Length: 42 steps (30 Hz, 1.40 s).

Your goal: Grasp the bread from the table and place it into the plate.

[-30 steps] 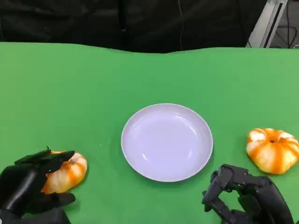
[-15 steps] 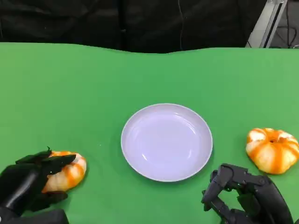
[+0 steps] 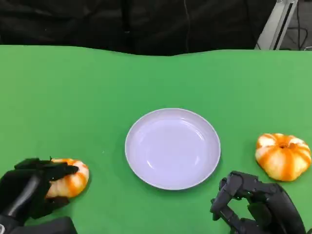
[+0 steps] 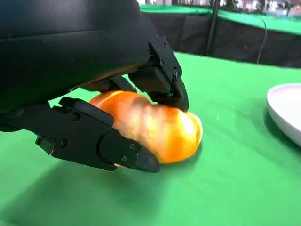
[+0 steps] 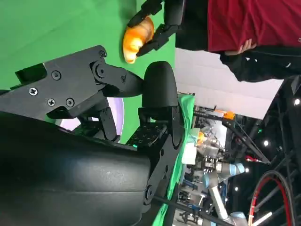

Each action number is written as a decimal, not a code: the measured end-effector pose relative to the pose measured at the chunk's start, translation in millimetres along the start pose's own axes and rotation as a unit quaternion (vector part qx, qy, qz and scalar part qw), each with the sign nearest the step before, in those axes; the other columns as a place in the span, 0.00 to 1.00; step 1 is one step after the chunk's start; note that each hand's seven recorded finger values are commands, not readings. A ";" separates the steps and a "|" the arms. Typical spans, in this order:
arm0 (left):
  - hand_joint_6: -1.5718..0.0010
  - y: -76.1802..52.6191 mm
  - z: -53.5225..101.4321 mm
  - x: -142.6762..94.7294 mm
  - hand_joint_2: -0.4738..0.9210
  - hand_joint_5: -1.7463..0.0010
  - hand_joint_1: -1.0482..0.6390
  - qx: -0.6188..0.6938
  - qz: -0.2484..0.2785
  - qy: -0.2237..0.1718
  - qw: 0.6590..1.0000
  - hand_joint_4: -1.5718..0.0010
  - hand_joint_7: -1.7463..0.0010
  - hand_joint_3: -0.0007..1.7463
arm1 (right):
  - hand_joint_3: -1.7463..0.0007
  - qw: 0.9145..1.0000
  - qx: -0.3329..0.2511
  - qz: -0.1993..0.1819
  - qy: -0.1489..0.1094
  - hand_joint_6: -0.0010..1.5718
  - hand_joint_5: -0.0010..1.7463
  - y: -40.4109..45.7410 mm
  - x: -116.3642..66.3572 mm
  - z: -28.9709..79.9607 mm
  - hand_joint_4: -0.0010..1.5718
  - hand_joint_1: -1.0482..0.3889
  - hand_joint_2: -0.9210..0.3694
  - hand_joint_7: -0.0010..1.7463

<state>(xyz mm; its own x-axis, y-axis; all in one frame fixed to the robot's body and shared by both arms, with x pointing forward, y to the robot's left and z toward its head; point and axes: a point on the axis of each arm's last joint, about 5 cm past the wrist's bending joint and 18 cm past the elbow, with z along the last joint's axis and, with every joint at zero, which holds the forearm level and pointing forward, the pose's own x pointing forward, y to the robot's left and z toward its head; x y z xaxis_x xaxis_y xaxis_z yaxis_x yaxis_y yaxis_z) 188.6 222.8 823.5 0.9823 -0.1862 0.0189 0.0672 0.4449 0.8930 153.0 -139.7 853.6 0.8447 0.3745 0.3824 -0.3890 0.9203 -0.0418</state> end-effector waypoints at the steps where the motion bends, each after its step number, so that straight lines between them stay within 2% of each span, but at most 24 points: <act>1: 0.73 -0.5 0.6 0.2 0.95 0.01 0.56 -0.004 0.002 0.001 1.000 0.69 0.02 0.00 | 0.59 1.000 0.000 0.000 0.000 0.49 0.91 0.0 0.0 0.0 0.47 0.62 0.13 0.72; 5: 0.72 -0.7 1.4 0.5 0.94 0.00 0.57 -0.026 0.016 0.003 1.000 0.64 0.00 0.00 | 0.59 1.000 0.000 0.000 0.000 0.49 0.91 0.2 0.1 0.0 0.47 0.62 0.13 0.72; 12: 0.71 -2.5 1.4 -1.2 0.92 0.00 0.58 -0.049 0.033 0.000 0.998 0.61 0.00 0.00 | 0.58 1.000 0.001 0.000 -0.003 0.50 0.91 0.2 2.6 -0.2 0.48 0.62 0.13 0.72; 21: 0.70 -2.1 8.1 -6.7 0.93 0.00 0.56 -0.063 0.063 -0.026 0.996 0.63 0.00 0.00 | 0.58 1.000 -0.001 0.001 -0.010 0.50 0.91 0.6 5.5 -0.3 0.48 0.62 0.15 0.72; 26: 0.70 7.6 17.7 -5.4 0.92 0.00 0.56 -0.063 0.096 -0.062 0.991 0.64 0.00 0.00 | 0.57 1.000 -0.003 0.004 -0.010 0.50 0.90 0.8 6.2 -0.5 0.48 0.61 0.15 0.72; 31: 0.68 25.5 32.7 -0.8 0.93 0.00 0.56 -0.064 0.139 -0.105 0.983 0.62 0.00 0.01 | 0.57 1.000 -0.004 0.002 -0.005 0.51 0.90 1.4 5.4 -2.4 0.48 0.61 0.15 0.72; 38: 0.68 30.1 35.8 -7.3 0.93 0.00 0.56 -0.062 0.142 -0.107 0.982 0.61 0.00 0.00 | 0.56 1.000 -0.006 0.000 -0.004 0.50 0.91 2.3 5.1 -2.5 0.48 0.61 0.15 0.72; 42: 0.69 34.2 43.3 -9.3 0.92 0.00 0.56 -0.058 0.150 -0.120 0.980 0.62 0.00 0.00 | 0.55 1.000 -0.006 -0.002 -0.005 0.50 0.90 2.6 5.4 -2.4 0.49 0.62 0.16 0.73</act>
<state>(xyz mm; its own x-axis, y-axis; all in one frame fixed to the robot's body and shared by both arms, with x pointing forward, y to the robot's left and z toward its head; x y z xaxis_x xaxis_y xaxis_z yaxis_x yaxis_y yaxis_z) 174.2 201.8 873.3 0.8922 -0.2265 0.3907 -0.1854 0.6053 0.7741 157.4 -134.9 853.4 0.8423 0.3705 0.3915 -0.3816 0.9228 -0.0524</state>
